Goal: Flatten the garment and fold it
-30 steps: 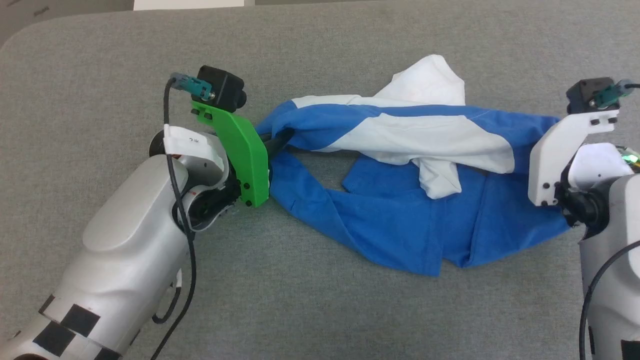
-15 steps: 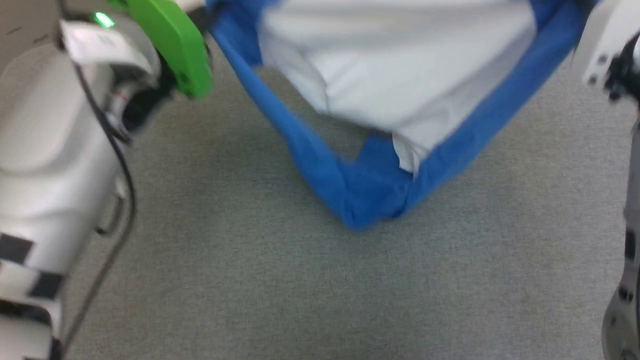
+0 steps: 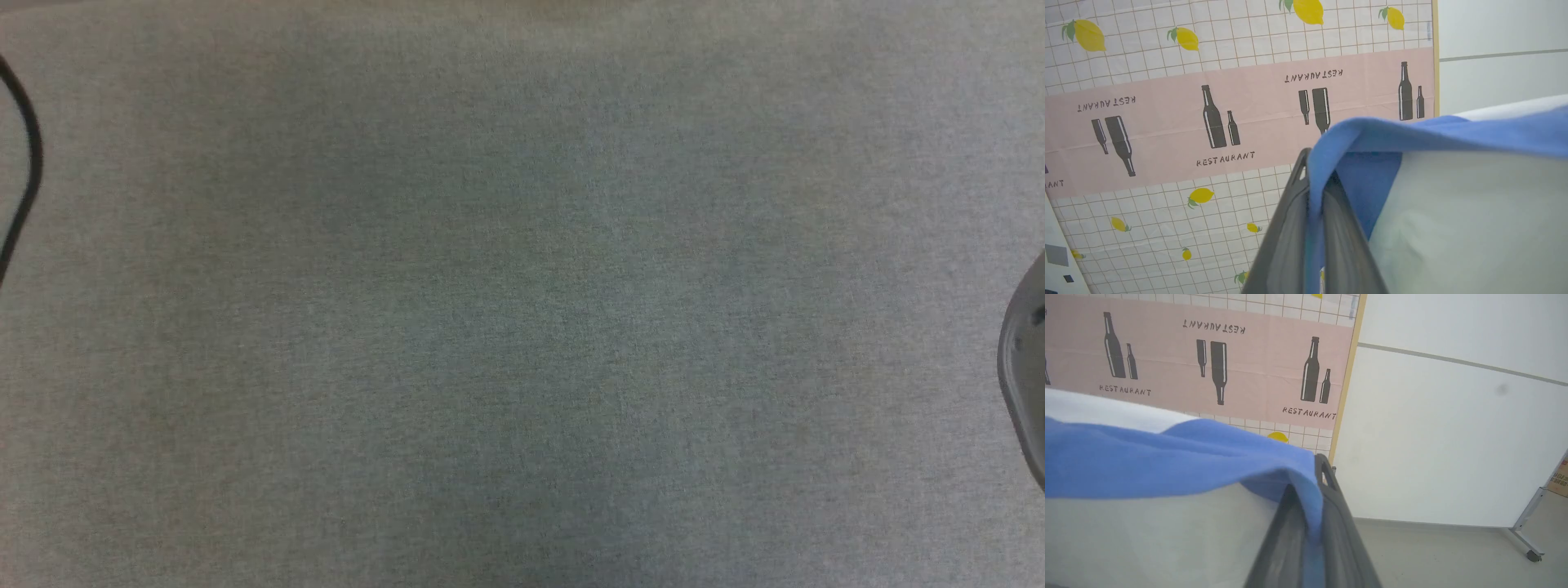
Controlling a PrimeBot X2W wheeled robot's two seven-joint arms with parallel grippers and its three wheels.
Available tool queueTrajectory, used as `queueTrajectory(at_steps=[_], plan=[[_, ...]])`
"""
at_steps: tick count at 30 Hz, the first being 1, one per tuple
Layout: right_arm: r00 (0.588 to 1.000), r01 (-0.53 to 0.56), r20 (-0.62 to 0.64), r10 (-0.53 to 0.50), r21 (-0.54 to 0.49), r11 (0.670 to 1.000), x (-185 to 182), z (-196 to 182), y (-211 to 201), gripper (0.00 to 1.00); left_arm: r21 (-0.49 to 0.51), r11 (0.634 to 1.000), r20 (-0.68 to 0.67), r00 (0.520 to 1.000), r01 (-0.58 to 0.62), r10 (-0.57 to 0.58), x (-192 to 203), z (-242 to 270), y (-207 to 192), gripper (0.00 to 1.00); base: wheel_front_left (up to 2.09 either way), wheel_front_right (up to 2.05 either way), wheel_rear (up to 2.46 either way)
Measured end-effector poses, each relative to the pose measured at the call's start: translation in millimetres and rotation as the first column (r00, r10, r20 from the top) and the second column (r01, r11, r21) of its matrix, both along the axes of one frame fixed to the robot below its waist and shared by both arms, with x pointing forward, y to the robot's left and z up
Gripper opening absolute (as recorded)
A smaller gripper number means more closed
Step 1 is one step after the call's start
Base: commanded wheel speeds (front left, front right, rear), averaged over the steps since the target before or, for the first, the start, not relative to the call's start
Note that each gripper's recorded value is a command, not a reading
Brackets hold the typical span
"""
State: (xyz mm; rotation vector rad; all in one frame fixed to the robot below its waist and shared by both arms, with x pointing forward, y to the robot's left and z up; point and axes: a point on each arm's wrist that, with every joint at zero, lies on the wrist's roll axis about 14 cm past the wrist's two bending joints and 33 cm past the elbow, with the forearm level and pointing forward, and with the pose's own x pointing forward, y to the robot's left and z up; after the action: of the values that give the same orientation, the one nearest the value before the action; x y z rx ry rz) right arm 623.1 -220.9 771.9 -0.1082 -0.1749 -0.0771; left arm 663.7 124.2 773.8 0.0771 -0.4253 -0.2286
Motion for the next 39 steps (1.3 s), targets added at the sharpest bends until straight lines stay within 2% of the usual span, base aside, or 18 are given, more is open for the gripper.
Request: queueTrajectory(at_steps=[3,7,14,20,22,25,31,37,39], plan=[[0.999,0.01,0.03,-0.01,-0.006,1.0,10,0,-1,0.0,-0.039,0.999,0.049,0.999,-0.01,0.011,8,4,4,0.0,0.0,0.0,0.0],[1.0,0.009,-0.007,-0.009,0.013,1.0,28,-26,-3,0.0,-0.067,0.998,0.022,1.0,-0.011,0.012,25,-21,5,0.0,0.0,0.0,0.0],[0.99,-0.037,-0.133,0.043,0.053,0.998,52,-104,10,0.0,-0.088,0.996,-0.103,0.995,-0.013,0.004,43,-101,14,0.0,0.0,0.0,0.0],[0.962,-0.084,-0.249,0.109,0.112,0.99,41,-179,25,0.0,-0.127,0.992,-0.254,0.967,-0.001,-0.031,25,-172,20,0.0,0.0,0.0,0.0],[0.95,-0.105,-0.282,0.132,0.108,0.989,29,-196,28,0.0,-0.138,0.99,-0.304,0.951,0.012,-0.054,10,-194,20,0.0,0.0,0.0,0.0],[0.933,-0.122,-0.319,0.169,0.163,0.979,4,-220,30,0.0,-0.158,0.987,-0.386,0.92,0.009,-0.07,-18,-228,24,0.0,0.0,0.0,0.0],[0.89,-0.111,-0.404,0.212,0.258,0.96,-68,-269,24,0.0,-0.247,0.969,-0.526,0.842,-0.014,-0.122,-97,-288,24,0.0,0.0,0.0,0.0],[0.837,-0.061,-0.503,0.217,0.308,0.95,-155,-310,11,0.0,-0.301,0.952,-0.688,0.705,-0.058,-0.175,-200,-350,18,0.0,0.0,0.0,0.0],[0.801,-0.044,-0.558,0.218,0.308,0.95,-187,-326,8,0.0,-0.311,0.947,-0.736,0.65,-0.077,-0.189,-233,-365,16,0.0,0.0,0.0,0.0]])
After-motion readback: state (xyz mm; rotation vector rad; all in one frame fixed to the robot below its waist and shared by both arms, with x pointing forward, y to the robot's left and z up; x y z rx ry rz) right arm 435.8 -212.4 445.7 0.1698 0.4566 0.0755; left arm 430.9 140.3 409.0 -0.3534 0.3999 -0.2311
